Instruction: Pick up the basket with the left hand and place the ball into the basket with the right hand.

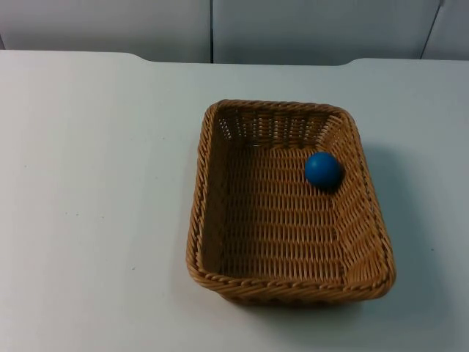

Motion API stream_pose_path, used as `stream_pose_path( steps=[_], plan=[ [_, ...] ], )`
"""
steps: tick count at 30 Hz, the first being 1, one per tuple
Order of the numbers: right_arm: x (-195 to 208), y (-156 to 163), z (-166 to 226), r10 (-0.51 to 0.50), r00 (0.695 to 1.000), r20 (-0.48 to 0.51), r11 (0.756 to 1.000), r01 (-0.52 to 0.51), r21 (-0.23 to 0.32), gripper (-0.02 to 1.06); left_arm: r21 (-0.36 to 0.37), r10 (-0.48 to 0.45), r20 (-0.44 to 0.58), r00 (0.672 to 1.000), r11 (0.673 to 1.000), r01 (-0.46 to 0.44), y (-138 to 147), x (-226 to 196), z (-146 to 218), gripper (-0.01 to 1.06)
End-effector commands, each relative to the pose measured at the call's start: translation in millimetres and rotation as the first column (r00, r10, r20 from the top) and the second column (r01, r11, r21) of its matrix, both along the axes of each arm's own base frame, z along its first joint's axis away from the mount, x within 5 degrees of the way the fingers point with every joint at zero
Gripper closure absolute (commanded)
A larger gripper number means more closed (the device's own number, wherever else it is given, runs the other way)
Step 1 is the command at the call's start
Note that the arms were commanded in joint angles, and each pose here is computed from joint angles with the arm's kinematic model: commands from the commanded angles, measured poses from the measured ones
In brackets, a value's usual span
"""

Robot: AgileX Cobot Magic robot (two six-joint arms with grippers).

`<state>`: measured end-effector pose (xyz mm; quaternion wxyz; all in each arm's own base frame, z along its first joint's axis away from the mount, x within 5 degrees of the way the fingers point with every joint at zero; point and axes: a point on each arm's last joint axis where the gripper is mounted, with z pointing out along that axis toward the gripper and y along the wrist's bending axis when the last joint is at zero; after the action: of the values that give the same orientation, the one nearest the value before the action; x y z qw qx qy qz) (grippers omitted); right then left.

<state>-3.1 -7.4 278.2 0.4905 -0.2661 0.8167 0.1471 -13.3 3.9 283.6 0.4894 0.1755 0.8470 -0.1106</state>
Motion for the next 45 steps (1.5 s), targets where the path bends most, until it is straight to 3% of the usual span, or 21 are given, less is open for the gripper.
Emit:
stream_pose_path(
  steps=[1,12,16,33,38,41,43,45],
  plan=[
    [0,0,0,-0.001,1.0,0.011,1.0,0.001,0.006,0.13,-0.022,-0.013,0.002,1.0,1.0,0.013,-1,-1,0,0.24],
    [0,0,0,-0.001,1.0,0.011,1.0,0.001,0.006,0.13,0.031,0.019,-0.04,0.999,0.999,-0.018,4,-3,-3,0.24],
    [0,0,0,-0.001,1.0,0.011,1.0,0.001,0.006,0.13,-0.014,0.014,0.035,0.999,1.0,-0.013,0,4,-1,0.24],
    [0,0,0,-0.015,1.0,0.011,1.0,0.015,0.008,0.13,-0.015,0.021,0.039,0.999,1.0,-0.021,-1,7,-4,0.24],
    [-1,0,0,-0.134,0.991,0.011,0.991,0.134,0.008,0.13,-0.015,0.021,0.039,0.999,1.0,-0.021,-1,7,-4,0.24],
    [-1,1,0,-0.261,0.965,0.011,0.965,0.261,0.008,0.13,-0.015,0.021,0.039,0.999,1.0,-0.021,-1,7,-4,0.24],
    [-2,1,0,-0.293,0.956,0.011,0.956,0.293,0.008,0.13,-0.015,0.021,0.039,0.999,1.0,-0.021,-1,7,-4,0.24],
    [-2,2,0,-0.377,0.926,0.011,0.926,0.377,0.008,0.13,-0.015,0.021,0.039,0.999,1.0,-0.021,-1,7,-4,0.24]
  ],
)
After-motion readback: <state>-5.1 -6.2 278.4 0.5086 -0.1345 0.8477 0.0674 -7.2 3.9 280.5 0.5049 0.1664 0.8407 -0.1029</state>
